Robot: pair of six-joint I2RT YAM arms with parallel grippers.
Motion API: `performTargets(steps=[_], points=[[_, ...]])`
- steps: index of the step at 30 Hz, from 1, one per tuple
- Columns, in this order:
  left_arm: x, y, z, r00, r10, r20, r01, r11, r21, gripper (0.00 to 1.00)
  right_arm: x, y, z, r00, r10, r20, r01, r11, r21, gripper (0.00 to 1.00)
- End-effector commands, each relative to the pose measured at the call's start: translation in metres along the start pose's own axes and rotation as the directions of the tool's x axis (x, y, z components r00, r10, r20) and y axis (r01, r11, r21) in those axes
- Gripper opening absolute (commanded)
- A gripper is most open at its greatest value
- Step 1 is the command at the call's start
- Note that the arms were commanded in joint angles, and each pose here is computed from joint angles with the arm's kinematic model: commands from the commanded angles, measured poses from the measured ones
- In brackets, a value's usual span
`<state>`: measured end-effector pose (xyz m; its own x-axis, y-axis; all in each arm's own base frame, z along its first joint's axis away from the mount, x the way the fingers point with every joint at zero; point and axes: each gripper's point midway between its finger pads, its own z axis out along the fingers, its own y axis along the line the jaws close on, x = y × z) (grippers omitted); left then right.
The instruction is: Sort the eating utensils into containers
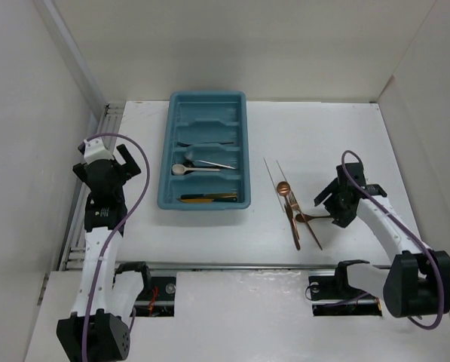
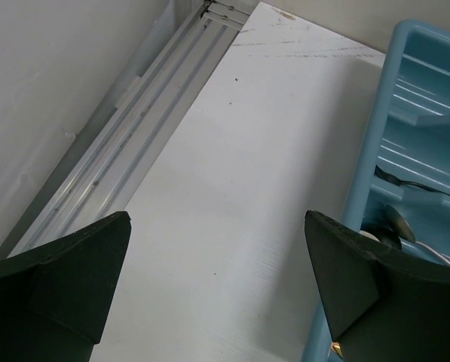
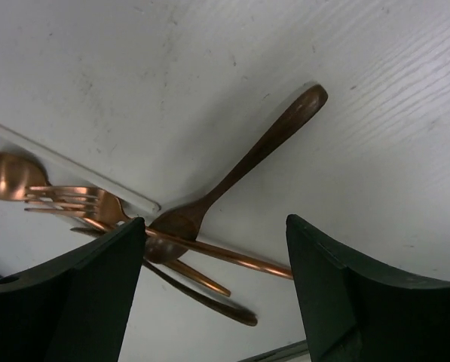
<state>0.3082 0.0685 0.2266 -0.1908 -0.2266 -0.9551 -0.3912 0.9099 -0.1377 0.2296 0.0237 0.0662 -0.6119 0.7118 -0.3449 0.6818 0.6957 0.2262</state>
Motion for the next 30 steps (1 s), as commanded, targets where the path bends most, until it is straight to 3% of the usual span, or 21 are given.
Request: performTargets(steps=[1,4,10,14,15,19,24,29,30], points=[[-0.017,-0.001,-0.004,0.997,-0.027,0.070,0.026,1.000,0.010,1.00,0.005,0.011,0.017,0.981,0.192,-0.028,-0.192,0.981,-0.008,0.80],[-0.013,0.004,-0.004,0.998,-0.011,0.056,0.012,1.000,-0.016,1.00,0.015,0.012,0.035,0.971,0.222,-0.083,-0.222,0.975,0.016,0.76],[-0.017,0.006,-0.005,0.998,-0.002,0.066,0.004,1.000,-0.024,1.00,0.022,0.004,0.052,0.959,0.264,-0.102,-0.255,0.963,0.088,0.53],[-0.020,0.009,-0.006,0.998,0.007,0.069,-0.004,0.999,-0.044,1.00,0.017,0.000,0.053,0.956,0.281,-0.090,-0.271,0.957,0.106,0.31],[-0.020,0.011,-0.006,0.997,0.007,0.071,-0.003,0.999,-0.053,1.00,0.015,-0.002,0.054,0.953,0.292,-0.086,-0.282,0.953,0.109,0.20],[-0.021,0.013,-0.006,0.997,0.016,0.073,-0.012,0.998,-0.064,1.00,0.009,-0.007,0.055,0.948,0.307,-0.083,-0.296,0.947,0.124,0.00],[-0.021,0.014,-0.006,0.997,0.025,0.072,-0.021,0.998,-0.065,1.00,-0.011,-0.009,0.046,0.965,0.262,-0.009,-0.258,0.956,0.139,0.00],[-0.023,0.015,-0.006,0.996,0.023,0.082,-0.017,0.997,-0.072,1.00,-0.088,0.000,0.000,0.954,0.154,0.257,-0.195,0.970,0.143,0.00],[-0.023,0.015,-0.006,0.996,0.023,0.082,-0.017,0.997,-0.072,1.00,-0.101,0.004,-0.011,0.951,0.080,0.300,-0.128,0.981,0.146,0.00]])
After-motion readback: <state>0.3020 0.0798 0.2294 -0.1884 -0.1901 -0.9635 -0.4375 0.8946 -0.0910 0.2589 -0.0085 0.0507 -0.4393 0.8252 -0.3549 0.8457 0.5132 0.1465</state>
